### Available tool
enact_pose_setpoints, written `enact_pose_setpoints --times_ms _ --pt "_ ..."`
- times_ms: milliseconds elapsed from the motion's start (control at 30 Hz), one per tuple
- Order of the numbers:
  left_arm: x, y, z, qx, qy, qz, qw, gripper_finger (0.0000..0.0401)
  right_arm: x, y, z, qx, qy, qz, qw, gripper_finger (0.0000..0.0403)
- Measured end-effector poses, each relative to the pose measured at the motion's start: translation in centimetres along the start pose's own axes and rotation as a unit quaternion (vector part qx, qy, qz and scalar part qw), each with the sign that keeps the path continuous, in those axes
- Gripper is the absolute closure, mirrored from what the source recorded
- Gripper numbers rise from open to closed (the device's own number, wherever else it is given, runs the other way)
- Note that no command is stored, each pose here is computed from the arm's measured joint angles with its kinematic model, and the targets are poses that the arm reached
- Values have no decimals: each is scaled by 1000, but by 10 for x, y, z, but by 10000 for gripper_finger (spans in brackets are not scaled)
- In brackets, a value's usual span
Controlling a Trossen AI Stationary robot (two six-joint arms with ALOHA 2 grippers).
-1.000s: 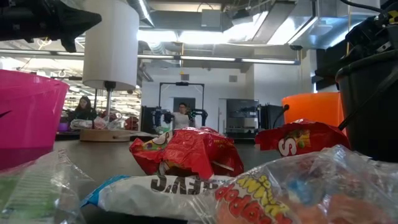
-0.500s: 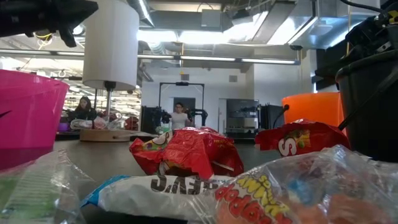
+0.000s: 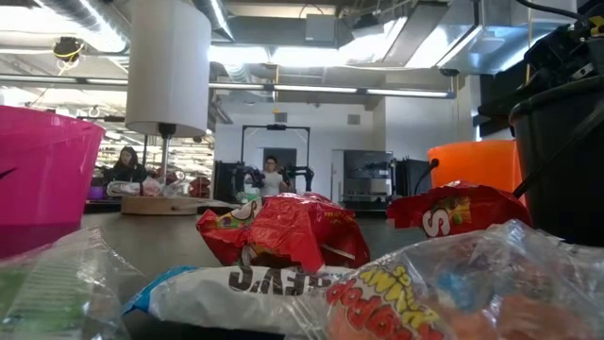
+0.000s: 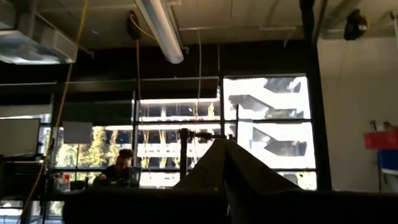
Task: Sort candy
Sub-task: Put the green gummy into the pink bucket
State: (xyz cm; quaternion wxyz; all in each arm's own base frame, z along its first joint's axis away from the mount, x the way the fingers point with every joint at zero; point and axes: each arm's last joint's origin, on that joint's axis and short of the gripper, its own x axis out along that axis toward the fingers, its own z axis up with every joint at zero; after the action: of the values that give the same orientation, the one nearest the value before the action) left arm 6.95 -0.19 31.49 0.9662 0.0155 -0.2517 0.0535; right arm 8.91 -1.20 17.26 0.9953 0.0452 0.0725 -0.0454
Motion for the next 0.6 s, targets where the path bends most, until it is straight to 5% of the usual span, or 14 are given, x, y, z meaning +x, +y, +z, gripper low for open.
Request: enact_pose_setpoints --times_ms 167,367,600 --pt "44 -7 27 17 103 -39 994 401 0 0 0 0 0 0 1000 386" --pt "94 -24 28 64 274 -89 955 401 0 0 0 0 0 0 1000 386" --pt "131 -53 54 81 344 -123 927 401 0 0 0 0 0 0 1000 386"
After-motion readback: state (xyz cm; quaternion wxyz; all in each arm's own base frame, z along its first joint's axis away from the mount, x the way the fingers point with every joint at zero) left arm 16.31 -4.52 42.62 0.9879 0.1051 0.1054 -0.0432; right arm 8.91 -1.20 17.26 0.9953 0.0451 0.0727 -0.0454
